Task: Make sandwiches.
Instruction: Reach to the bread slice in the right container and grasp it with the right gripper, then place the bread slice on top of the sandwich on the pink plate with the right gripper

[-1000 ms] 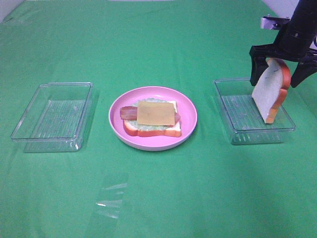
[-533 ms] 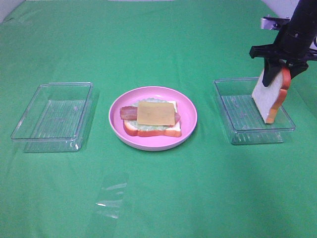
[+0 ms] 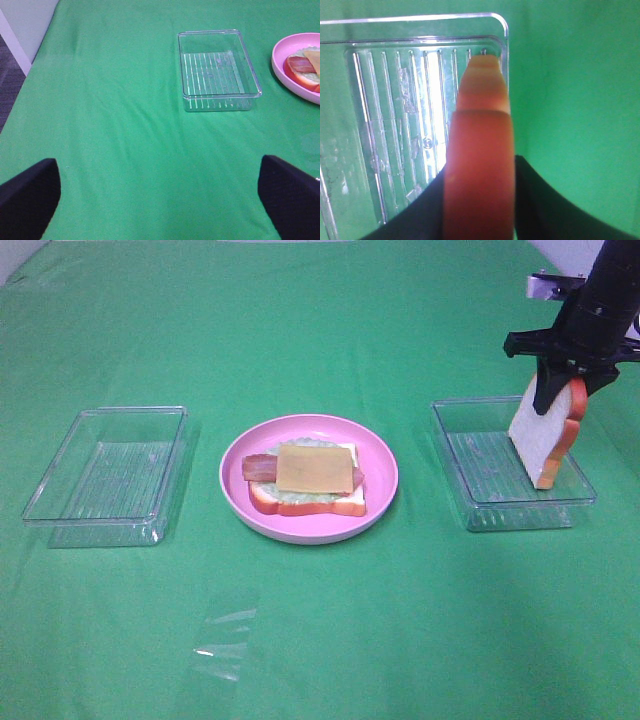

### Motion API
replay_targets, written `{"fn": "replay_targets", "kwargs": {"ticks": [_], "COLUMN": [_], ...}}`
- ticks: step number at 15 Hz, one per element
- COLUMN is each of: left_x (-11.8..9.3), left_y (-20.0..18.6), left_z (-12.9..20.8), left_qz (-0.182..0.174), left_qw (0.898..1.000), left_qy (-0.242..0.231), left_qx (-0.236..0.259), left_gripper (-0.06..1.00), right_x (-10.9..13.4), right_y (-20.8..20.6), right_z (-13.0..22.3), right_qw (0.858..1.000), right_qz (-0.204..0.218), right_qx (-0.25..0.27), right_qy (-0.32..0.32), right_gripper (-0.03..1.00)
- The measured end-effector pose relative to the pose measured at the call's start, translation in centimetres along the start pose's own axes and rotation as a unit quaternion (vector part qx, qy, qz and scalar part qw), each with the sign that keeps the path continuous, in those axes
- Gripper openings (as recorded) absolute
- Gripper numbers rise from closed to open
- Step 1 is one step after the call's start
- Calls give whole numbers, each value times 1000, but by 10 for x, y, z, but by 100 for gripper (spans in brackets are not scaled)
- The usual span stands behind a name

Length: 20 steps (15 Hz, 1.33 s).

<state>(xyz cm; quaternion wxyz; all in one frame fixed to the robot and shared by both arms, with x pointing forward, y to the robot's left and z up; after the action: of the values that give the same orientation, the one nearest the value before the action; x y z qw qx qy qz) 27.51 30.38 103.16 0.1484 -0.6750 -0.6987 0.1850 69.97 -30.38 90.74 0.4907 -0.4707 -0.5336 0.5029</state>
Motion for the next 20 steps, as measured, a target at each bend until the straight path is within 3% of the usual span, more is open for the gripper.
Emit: {"fn": "replay_targets", "kwargs": {"ticks": [2, 9, 15, 17, 20], "left_x": [0, 0, 0, 0, 0], "left_y": [0, 0, 0, 0, 0], "left_z": [0, 0, 0, 0, 0], "left_qz": [0, 0, 0, 0, 0], "left_qw": [1000, 1000, 1000, 1000, 1000], "left_qy": [0, 0, 0, 0, 0], "left_qx": [0, 0, 0, 0, 0], "left_gripper": [99, 99, 99, 99, 99], "right_x": [0, 0, 10, 21, 56], "right_y": [0, -6, -71, -88, -97], "right_z": [0, 0, 6, 19, 55], "right_qw": [1000, 1000, 997, 995, 984], "right_qz": [0, 1, -14, -44, -157], "right_qx": [0, -7, -78, -89, -83], "right_qy": [0, 8, 12, 15, -12], "right_gripper": [23, 23, 23, 23, 23]}}
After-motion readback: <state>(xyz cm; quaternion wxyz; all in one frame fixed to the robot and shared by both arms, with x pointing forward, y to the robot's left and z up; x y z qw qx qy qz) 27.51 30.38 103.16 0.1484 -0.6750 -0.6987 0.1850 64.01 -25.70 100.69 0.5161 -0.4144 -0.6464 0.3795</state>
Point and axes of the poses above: a point on each arm's last joint axis where the gripper is mounted, y pointing out along that axis toward the gripper, x along the wrist's bending axis when the last joint is at zero, z = x × y, the point moved 5 cm from there along y, pointing out along that axis toward the gripper, and after that the axes turned 3 degrees about -y, right-handed, at the moved point
